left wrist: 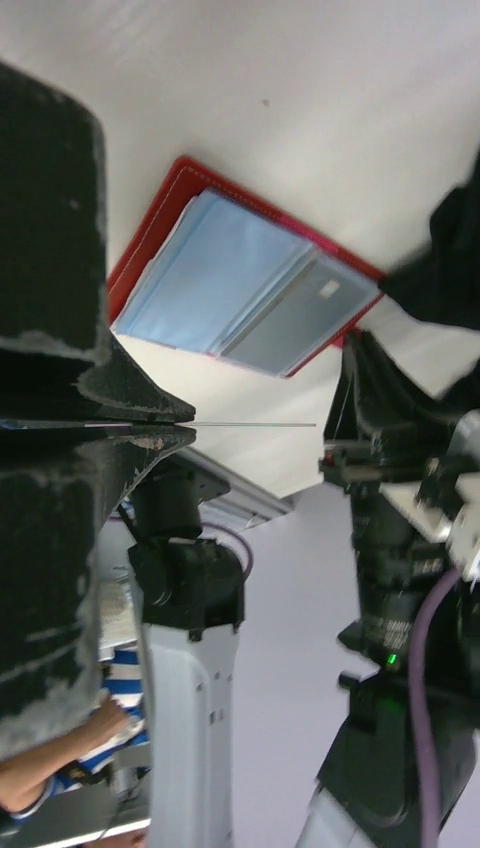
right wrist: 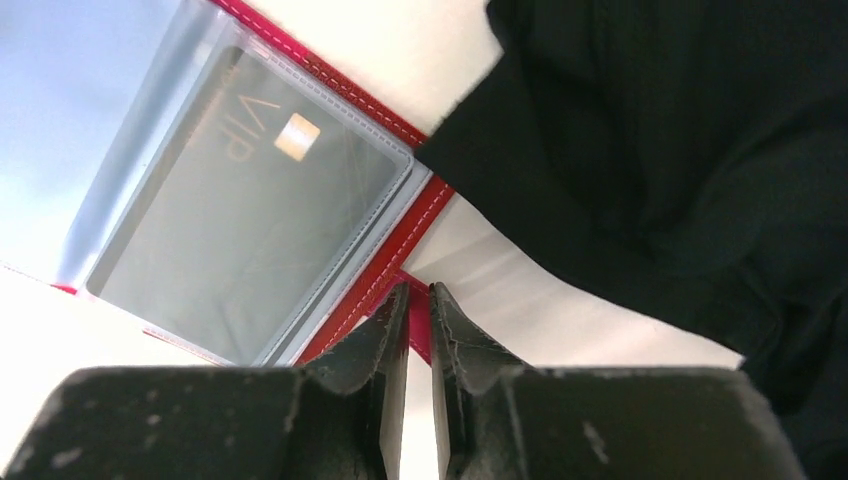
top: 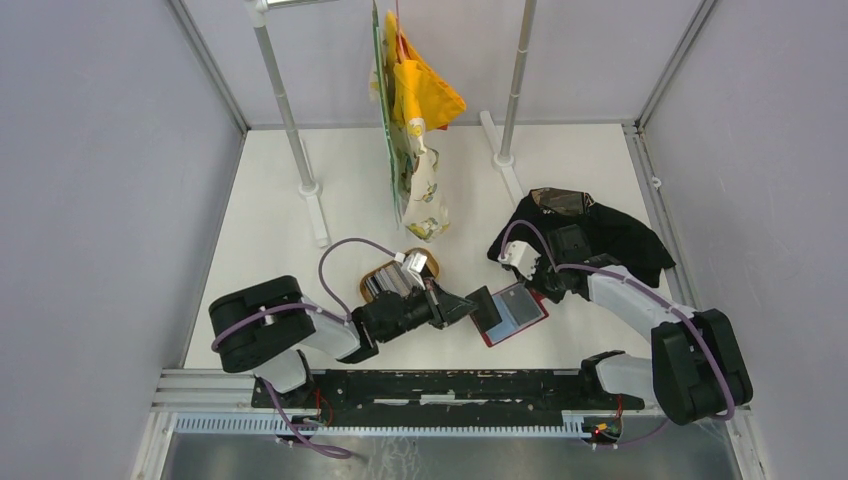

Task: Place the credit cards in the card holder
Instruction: Move the card holder to the center of the board.

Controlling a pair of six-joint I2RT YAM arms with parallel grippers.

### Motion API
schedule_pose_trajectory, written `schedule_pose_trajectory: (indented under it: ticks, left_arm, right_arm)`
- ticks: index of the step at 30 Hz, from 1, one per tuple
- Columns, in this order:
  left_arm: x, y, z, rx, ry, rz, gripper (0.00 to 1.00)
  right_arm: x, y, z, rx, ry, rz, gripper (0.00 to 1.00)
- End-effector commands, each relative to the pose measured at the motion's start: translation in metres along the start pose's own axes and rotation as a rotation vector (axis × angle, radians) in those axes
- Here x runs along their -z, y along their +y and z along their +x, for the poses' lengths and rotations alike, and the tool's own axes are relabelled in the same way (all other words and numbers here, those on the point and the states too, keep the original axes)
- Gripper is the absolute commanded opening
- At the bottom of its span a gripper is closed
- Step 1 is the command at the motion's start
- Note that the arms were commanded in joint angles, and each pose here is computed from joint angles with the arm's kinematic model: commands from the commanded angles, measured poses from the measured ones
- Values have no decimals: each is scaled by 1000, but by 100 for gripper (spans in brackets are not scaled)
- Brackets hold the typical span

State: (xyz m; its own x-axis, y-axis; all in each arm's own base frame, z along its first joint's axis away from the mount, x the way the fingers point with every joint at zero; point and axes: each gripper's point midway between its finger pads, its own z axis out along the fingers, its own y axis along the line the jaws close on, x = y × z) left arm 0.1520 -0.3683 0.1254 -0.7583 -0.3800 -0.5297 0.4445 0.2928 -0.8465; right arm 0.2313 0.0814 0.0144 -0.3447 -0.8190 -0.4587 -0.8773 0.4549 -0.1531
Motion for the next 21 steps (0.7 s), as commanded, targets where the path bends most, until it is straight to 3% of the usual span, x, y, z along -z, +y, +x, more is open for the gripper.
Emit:
schedule_pose_trajectory:
  ticks: [1, 10, 21]
  left_arm:
    - [-13, 15, -12, 109, -121, -132, 2]
    - [-14, 34, -4, 55, -135, -365, 2]
    - [6, 27, -3, -24, -92, -320, 2]
  right_arm:
    - [-3, 34, -5, 11, -10, -147, 19]
    - [5, 73, -25, 156, -87, -343, 19]
    - [16, 47, -42, 187, -157, -171, 28]
